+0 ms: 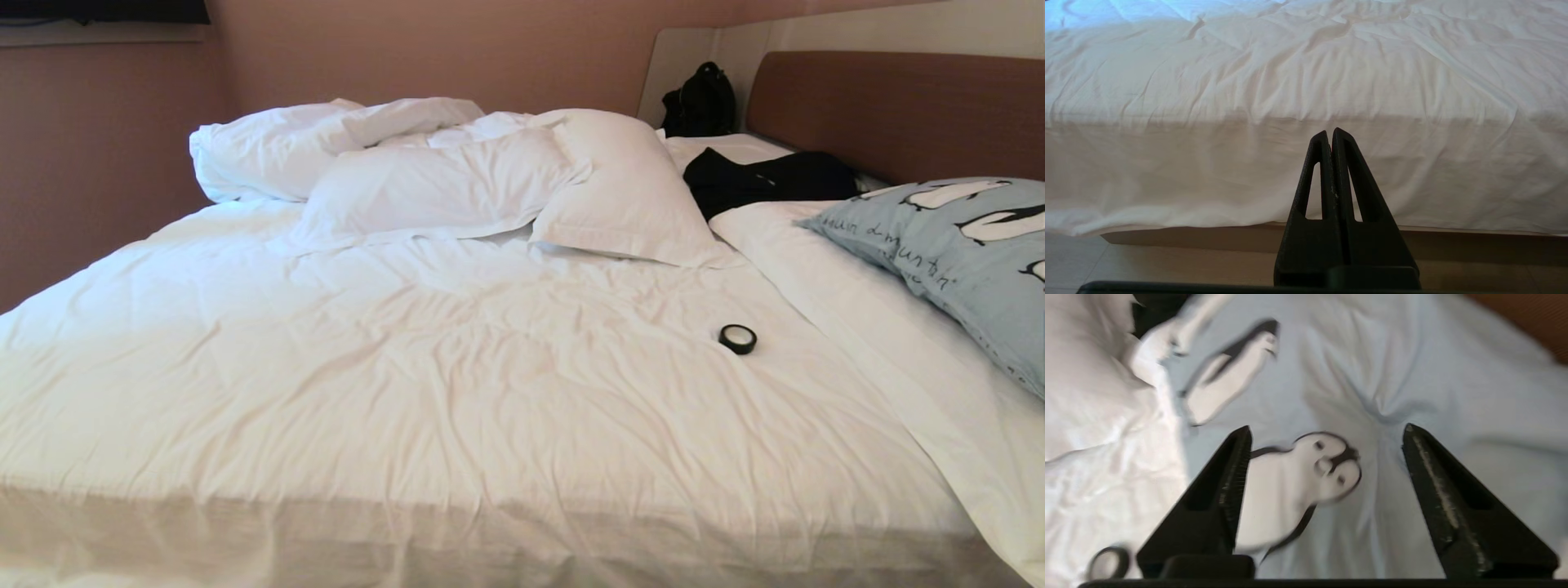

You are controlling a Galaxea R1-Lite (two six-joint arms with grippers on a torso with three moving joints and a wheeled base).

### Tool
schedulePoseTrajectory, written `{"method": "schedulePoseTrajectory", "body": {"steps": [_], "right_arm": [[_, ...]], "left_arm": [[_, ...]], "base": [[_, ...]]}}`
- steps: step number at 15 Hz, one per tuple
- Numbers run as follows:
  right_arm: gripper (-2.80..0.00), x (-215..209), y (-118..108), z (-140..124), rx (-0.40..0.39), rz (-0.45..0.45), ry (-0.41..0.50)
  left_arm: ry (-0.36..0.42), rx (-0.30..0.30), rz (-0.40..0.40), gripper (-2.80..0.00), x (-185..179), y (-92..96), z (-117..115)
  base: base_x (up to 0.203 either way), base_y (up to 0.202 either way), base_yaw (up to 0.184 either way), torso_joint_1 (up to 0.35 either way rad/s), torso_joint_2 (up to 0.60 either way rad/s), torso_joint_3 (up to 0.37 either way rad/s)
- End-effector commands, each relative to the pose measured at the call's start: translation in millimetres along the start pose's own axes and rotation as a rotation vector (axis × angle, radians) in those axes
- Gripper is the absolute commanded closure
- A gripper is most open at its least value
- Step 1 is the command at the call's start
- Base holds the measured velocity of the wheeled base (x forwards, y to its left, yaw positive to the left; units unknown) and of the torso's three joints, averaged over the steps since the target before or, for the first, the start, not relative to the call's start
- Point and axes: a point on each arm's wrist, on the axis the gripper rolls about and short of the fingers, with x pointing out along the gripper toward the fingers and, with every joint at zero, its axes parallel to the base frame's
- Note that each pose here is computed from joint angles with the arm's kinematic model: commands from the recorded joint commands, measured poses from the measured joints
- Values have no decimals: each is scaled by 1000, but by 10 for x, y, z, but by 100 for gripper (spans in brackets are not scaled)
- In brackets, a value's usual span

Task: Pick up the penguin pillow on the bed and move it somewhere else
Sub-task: Pick up the pillow

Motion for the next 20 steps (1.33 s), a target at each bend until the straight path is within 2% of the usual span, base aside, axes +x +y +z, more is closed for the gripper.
{"method": "schedulePoseTrajectory", "body": {"steps": [1,4,5,7,9,12,14,16,17,20], "right_arm": [[-280,-502,171,206,-26,20,-93],[-280,-844,282,295,-43,36,-151],[0,-937,312,304,-48,42,-159],[0,-1116,372,305,-51,76,-155],[0,-1227,477,242,-34,128,-82],[0,-1261,793,-7,51,269,149],[0,-1186,941,-146,128,311,293],[0,-855,930,-163,158,254,325],[0,-647,896,-148,168,195,319],[0,-95,740,71,190,82,212]], "left_arm": [[1,-1,0,0,1,0,-5],[2,-1,0,0,1,0,-5],[1,-1,0,0,1,0,-4],[2,-1,0,0,1,0,-5],[2,-1,0,0,1,0,-5],[1,-1,0,0,1,0,-4],[2,-1,0,0,1,0,-5],[1,-1,0,0,1,0,-4],[1,-1,0,0,1,0,-4],[1,-1,0,0,1,0,-4]], "base": [[0,0,0,0,0,0],[0,0,0,0,0,0],[0,0,0,0,0,0],[0,0,0,0,0,0],[0,0,0,0,0,0],[0,0,0,0,0,0],[0,0,0,0,0,0],[0,0,0,0,0,0],[0,0,0,0,0,0],[0,0,0,0,0,0]]}}
